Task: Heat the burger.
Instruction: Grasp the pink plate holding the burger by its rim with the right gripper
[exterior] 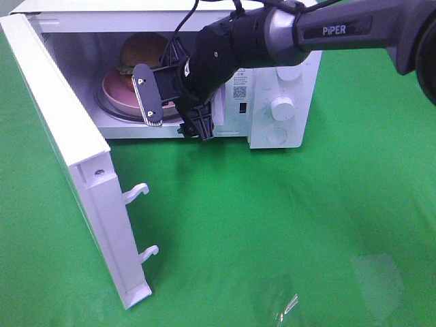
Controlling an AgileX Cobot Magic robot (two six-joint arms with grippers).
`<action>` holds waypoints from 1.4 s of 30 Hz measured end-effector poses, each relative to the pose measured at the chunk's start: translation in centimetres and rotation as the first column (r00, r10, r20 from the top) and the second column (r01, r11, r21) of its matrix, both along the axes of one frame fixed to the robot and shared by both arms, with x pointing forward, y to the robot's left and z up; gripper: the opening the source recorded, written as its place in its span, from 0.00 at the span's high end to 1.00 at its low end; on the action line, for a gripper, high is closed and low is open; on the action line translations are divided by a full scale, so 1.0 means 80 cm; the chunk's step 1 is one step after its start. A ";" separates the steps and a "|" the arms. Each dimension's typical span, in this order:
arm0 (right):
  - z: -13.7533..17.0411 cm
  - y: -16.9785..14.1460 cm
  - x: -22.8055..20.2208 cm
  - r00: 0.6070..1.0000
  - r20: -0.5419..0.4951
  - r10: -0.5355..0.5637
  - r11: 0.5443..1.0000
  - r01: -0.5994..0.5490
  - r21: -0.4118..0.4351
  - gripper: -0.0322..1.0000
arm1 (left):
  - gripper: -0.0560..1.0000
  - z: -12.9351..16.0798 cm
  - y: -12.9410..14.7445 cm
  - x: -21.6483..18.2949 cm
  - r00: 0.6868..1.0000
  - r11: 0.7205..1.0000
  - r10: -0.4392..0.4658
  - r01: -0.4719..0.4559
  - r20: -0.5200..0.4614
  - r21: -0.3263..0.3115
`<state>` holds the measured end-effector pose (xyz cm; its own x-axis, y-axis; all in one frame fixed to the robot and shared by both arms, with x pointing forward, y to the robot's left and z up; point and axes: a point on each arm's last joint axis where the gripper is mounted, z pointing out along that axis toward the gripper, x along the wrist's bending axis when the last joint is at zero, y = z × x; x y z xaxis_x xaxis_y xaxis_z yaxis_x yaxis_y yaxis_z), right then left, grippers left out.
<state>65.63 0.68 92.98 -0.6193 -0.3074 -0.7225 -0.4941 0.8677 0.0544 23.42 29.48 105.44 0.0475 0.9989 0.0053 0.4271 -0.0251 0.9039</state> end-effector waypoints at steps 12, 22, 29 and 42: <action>-0.020 0.006 0.007 1.000 -0.021 -0.009 1.000 0.010 0.009 0.13 | 0.01 0.000 0.000 0.000 1.000 1.000 0.002 -0.002 0.000 0.002; -0.029 0.011 0.013 0.999 -0.029 -0.019 0.999 0.020 0.029 0.14 | 0.01 0.000 0.001 0.000 1.000 1.000 0.004 -0.004 0.000 0.006; -0.041 0.012 0.012 0.998 -0.056 -0.030 0.999 0.032 0.038 0.24 | 0.01 0.000 0.001 0.000 1.000 1.000 0.004 -0.004 0.000 0.006; -0.038 0.017 0.012 0.995 -0.079 -0.058 0.992 0.067 0.109 0.85 | 0.01 0.000 0.001 0.000 1.000 1.000 0.004 -0.004 0.000 0.007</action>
